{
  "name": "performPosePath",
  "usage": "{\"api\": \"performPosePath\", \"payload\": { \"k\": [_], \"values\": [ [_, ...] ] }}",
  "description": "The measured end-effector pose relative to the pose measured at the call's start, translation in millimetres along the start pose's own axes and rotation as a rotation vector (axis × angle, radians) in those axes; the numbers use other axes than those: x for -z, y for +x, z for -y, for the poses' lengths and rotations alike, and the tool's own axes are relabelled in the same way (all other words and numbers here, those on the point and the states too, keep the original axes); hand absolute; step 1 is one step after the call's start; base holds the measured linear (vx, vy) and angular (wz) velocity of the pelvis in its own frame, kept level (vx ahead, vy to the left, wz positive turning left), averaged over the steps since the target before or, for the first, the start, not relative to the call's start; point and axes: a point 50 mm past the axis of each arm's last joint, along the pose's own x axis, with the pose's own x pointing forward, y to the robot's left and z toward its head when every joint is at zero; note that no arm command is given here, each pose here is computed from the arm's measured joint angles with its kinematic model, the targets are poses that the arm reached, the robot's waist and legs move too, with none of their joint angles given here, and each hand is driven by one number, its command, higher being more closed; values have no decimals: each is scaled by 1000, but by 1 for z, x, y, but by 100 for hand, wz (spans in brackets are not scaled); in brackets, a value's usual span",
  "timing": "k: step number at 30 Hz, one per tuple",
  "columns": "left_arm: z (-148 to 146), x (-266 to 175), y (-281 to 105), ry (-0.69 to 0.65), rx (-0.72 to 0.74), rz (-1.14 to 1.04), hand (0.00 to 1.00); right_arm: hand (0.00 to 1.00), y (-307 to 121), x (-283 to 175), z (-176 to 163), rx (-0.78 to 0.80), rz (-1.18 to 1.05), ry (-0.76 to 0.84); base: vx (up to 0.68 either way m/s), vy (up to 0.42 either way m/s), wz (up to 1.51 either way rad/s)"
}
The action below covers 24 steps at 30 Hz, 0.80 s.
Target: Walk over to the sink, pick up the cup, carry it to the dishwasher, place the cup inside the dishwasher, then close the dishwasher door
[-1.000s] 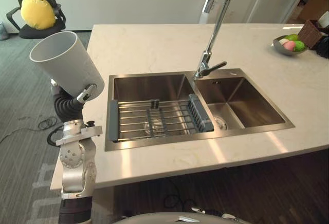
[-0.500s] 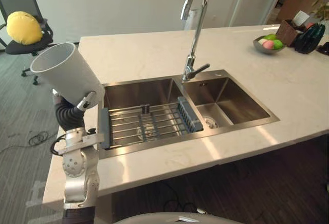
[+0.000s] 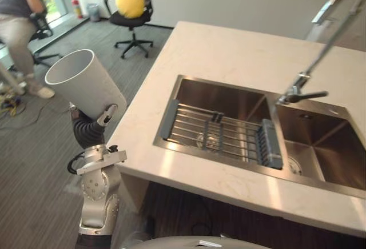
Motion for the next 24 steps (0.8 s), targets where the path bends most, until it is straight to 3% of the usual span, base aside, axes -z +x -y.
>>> {"api": "performPosePath", "payload": {
  "k": [3,9,16,21,24],
  "values": [
    [-16,-5,0,34,-92,9,100,0,2,-27,-13,-43,32,-65,-194,17,113],
    [-32,-23,-4,32,-168,69,100,0,3,-29,-26,-87,-19,-143,146,47,167],
    [-16,-20,-8,-137,-56,49,100,0,1,-28,-30,-79,33,-50,7,210,235],
    [-5,-18,-9,-161,7,39,100,0,2,-25,-49,-118,41,-50,10,189,67],
    [19,-12,-1,-224,101,35,100,0,-1,-38,-46,-110,129,-20,1,208,141]
  ]
}}
